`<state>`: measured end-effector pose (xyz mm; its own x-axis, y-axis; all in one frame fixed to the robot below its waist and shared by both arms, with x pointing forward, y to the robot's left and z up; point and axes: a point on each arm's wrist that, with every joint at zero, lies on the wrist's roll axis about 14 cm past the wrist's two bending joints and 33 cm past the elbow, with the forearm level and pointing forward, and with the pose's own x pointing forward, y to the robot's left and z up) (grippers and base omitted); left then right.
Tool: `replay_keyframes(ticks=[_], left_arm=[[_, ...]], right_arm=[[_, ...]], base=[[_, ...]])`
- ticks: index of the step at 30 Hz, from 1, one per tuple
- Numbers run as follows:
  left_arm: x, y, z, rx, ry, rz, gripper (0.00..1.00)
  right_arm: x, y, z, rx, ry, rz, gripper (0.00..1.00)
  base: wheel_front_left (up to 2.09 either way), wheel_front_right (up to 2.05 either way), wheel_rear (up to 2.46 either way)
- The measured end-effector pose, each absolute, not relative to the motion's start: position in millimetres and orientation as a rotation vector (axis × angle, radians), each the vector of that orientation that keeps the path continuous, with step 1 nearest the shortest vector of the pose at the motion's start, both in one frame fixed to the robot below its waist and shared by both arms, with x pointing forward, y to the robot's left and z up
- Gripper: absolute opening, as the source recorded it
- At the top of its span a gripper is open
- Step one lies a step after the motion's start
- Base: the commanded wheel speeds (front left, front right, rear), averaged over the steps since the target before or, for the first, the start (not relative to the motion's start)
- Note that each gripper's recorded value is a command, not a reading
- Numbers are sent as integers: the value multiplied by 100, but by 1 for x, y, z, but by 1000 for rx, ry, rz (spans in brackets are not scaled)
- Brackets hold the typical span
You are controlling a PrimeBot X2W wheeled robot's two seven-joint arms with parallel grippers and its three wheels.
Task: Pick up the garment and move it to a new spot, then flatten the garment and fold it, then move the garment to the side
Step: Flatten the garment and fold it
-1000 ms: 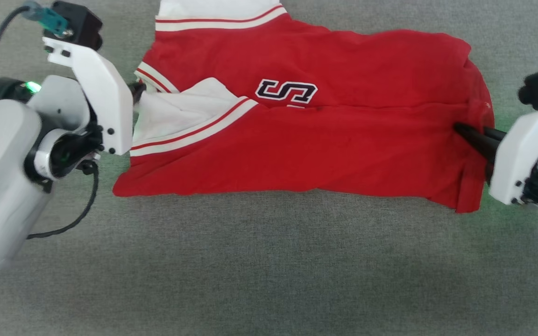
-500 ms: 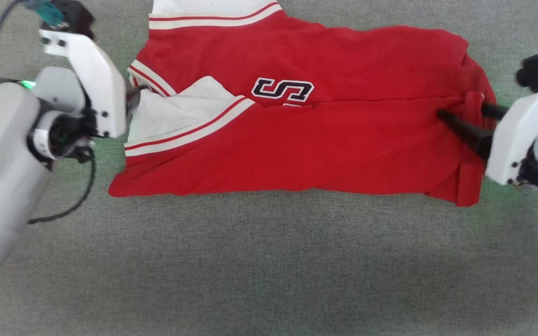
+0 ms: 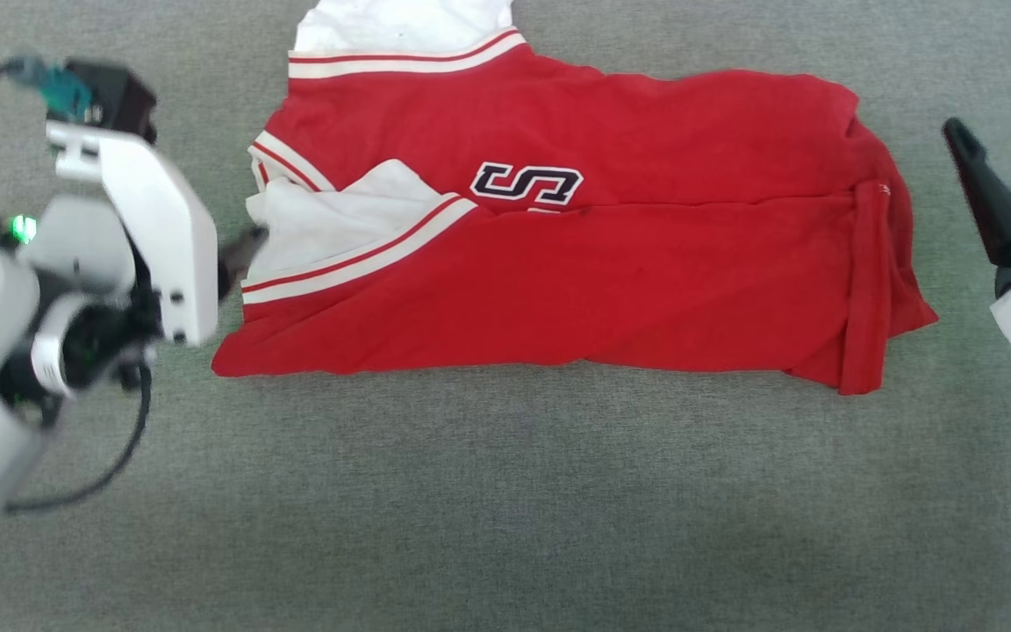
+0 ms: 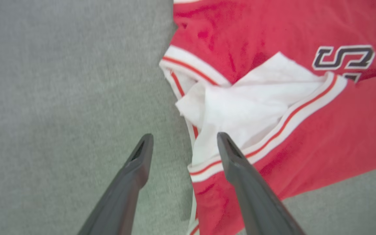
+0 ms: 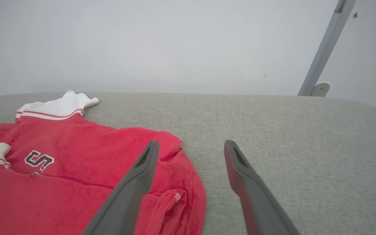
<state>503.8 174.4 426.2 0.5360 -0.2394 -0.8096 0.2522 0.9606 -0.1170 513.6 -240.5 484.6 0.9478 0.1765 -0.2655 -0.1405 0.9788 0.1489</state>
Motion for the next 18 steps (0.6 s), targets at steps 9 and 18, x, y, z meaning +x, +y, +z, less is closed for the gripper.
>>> replay_keyframes(ticks=[9, 18], left_arm=[[471, 166, 412, 11, 1041, -291, 100], [458, 166, 375, -39, 1173, -243, 100]], right_arm=[[491, -256, 499, 150, 147, 48, 100], [451, -249, 463, 227, 283, -8, 100]], base=[[0, 0, 0], [0, 0, 0]])
